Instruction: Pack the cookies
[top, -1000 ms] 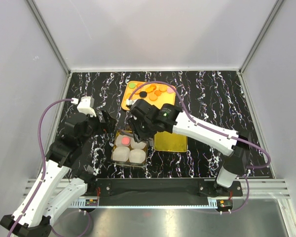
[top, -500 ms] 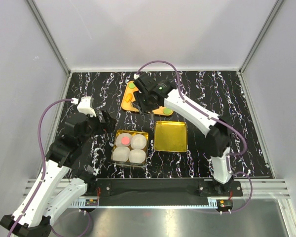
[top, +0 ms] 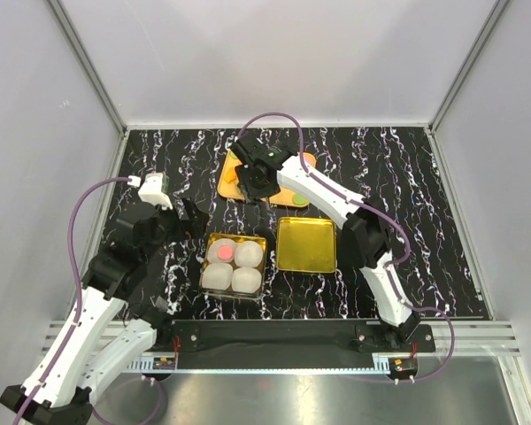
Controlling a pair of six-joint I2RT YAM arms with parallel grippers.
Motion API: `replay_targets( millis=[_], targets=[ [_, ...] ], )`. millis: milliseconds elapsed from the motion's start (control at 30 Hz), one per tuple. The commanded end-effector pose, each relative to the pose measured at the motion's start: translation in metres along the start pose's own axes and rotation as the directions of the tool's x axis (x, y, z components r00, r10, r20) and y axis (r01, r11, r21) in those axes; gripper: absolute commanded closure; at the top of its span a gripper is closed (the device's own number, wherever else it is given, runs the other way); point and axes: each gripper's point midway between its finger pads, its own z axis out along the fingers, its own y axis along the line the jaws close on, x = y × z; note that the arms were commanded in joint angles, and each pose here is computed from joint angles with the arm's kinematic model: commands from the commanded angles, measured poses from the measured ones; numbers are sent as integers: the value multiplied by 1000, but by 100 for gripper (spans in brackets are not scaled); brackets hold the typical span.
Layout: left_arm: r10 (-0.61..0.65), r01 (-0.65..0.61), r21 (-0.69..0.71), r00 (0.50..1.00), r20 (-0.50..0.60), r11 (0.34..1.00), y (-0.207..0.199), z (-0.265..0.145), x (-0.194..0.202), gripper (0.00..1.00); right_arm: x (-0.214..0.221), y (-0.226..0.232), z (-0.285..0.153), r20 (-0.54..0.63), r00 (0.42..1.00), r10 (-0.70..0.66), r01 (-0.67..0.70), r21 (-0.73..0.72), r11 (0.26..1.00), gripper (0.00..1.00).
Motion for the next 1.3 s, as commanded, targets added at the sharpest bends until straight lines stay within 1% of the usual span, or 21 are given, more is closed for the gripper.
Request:
replay_targets(
  millis=[0, 367, 667, 800, 1100, 1267],
  targets=[
    [-7, 7, 15, 999, 36, 1000, -4, 1, -11, 1, -18, -5, -3, 50, 999, -1, 0, 15, 1000, 43],
    [-7, 6, 21, 999, 34, 1000, -5, 1, -10, 1, -16, -8, 11, 27, 999, 17, -17, 1, 1000, 45],
    [-9, 8, 19, 999, 35, 1000, -4, 0, -10, 1, -14, -9, 13, 22, 1000, 19, -19, 0, 1000, 53],
    [-9, 8, 20, 999, 36, 1000, -5, 0, -10, 1, -21, -11, 1, 45, 999, 13, -13, 8, 1000, 56],
    [-9, 8, 20, 999, 39, 1000, -4, 0, -11, 1, -38, -23, -30, 106, 994, 17, -20, 26, 999, 57],
    [-9, 8, 21, 999, 35, 1000, -5, 0, -10, 1, -42, -23, -52, 135, 990, 29, -29, -1, 1000, 58]
  ],
)
